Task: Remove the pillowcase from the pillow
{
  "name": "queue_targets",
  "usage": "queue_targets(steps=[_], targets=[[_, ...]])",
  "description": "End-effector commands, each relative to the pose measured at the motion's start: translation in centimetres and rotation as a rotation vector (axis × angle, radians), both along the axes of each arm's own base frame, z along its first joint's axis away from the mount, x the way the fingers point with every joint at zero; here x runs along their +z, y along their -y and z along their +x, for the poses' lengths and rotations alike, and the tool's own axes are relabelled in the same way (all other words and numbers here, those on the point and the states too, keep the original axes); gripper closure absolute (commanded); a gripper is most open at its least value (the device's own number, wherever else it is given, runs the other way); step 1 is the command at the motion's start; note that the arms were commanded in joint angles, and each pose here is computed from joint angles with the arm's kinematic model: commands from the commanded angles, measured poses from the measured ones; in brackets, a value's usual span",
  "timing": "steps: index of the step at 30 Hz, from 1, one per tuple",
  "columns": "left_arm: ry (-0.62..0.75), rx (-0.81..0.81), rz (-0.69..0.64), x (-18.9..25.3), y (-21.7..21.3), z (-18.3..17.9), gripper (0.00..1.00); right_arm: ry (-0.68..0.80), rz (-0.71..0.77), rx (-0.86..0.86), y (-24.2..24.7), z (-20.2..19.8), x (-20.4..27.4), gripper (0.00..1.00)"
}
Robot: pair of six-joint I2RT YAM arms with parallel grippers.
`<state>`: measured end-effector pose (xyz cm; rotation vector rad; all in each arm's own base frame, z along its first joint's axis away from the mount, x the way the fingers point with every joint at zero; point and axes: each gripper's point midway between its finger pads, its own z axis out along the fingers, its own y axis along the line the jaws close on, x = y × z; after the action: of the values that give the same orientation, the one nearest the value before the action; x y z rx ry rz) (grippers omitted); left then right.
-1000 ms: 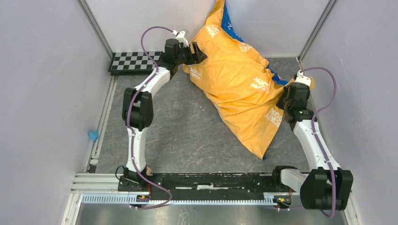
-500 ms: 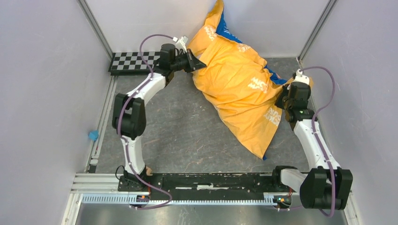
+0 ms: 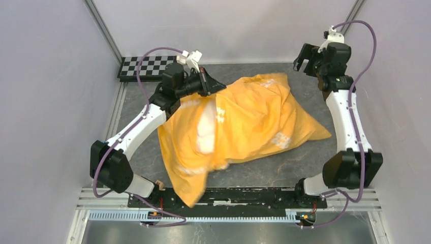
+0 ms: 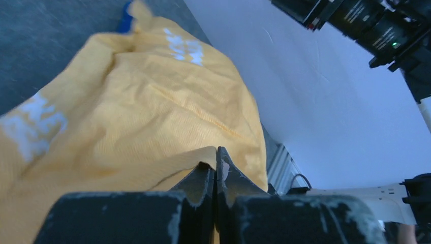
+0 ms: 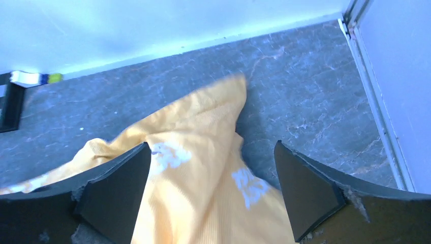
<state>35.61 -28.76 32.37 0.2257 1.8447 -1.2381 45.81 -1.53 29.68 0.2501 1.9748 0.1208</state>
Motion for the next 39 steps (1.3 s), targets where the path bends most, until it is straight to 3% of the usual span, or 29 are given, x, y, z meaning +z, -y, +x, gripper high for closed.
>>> queue_targets(steps=[1,6,11,16,18,23,31,33,39], targets=[[-0.059,-0.048,-0.044,-0.2,1.7,0.0,0.95,0.124,-0.007,0.12,-1.9,-2.9,4.3,0.02],[-0.1,0.014,0.015,-2.1,0.9,0.4,0.81,0.147,0.004,0.306,-6.2,-7.0,3.5,0.02],[-0.113,0.082,0.086,-3.1,-0.9,-0.2,0.63,0.188,0.056,0.614,-14.9,-11.5,2.1,0.02],[-0.143,0.16,0.137,-4.0,-2.9,-1.5,0.29,0.187,0.062,0.859,-21.9,-15.3,-0.1,0.02],[-0.15,0.184,0.163,-4.2,-4.0,-2.6,0.21,0.173,0.03,0.913,-23.5,-16.4,-1.0,0.02],[-0.17,0.295,0.229,-5.0,-8.1,-6.5,0.1,0.103,-0.127,0.994,-26.7,-18.4,-2.8,0.02],[-0.345,0.361,0.298,-10.2,-11.9,-12.5,0.11,0.009,-0.323,0.951,-26.8,-19.9,-6.8,0.02],[-0.419,0.413,0.269,-12.0,-12.4,-13.1,0.12,-0.01,-0.362,0.883,-25.7,-19.3,-7.4,0.12],[-0.521,0.503,0.213,-16.9,-12.9,-13.1,0.12,0.023,-0.381,0.616,-22.5,-16.9,-6.7,0.61]])
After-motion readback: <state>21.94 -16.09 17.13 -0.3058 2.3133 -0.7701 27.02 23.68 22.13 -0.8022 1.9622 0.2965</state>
